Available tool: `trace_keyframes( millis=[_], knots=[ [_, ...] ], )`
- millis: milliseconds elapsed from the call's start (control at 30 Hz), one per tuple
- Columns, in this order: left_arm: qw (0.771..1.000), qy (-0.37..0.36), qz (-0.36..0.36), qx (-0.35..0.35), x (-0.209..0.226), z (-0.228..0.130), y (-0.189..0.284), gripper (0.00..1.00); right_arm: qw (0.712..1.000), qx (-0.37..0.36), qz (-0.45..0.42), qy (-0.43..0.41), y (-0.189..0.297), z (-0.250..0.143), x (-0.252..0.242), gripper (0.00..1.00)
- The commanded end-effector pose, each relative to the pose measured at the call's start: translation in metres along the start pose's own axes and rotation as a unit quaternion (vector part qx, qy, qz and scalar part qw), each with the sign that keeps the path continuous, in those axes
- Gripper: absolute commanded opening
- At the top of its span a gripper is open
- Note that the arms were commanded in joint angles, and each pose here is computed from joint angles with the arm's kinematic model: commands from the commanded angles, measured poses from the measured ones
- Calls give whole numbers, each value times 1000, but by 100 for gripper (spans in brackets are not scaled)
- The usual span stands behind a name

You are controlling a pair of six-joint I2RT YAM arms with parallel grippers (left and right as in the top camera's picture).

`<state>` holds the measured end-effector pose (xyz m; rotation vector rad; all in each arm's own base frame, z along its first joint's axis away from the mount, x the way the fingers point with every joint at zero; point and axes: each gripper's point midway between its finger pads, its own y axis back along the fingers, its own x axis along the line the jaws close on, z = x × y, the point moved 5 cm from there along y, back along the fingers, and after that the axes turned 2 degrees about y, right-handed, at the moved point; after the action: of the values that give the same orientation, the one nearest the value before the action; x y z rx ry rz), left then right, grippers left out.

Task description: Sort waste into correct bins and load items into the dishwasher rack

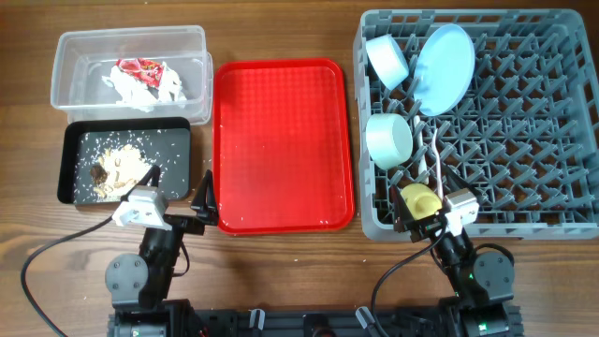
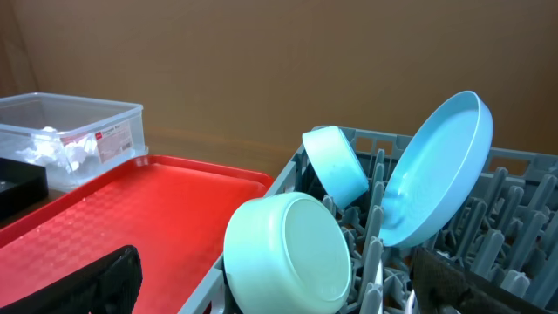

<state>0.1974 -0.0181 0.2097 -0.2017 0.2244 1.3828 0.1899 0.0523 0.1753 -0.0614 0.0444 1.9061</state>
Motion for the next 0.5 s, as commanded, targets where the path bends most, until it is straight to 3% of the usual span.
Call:
trace_keyframes(
  millis=[0, 267, 400, 467],
  knots=[
    [999, -13, 4, -34, 4, -4, 3, 100, 1000, -3, 3, -5, 0, 1, 0, 100],
    [999, -14, 4, -38, 8, -17, 4, 100, 1000, -3, 3, -5, 0, 1, 0, 100],
    [999, 1, 23, 28, 16, -43, 4, 100, 1000, -3, 3, -5, 0, 1, 0, 100],
    [999, 1, 23, 28, 15, -43, 3, 100, 1000, -3, 3, -5, 0, 1, 0, 100]
  ],
)
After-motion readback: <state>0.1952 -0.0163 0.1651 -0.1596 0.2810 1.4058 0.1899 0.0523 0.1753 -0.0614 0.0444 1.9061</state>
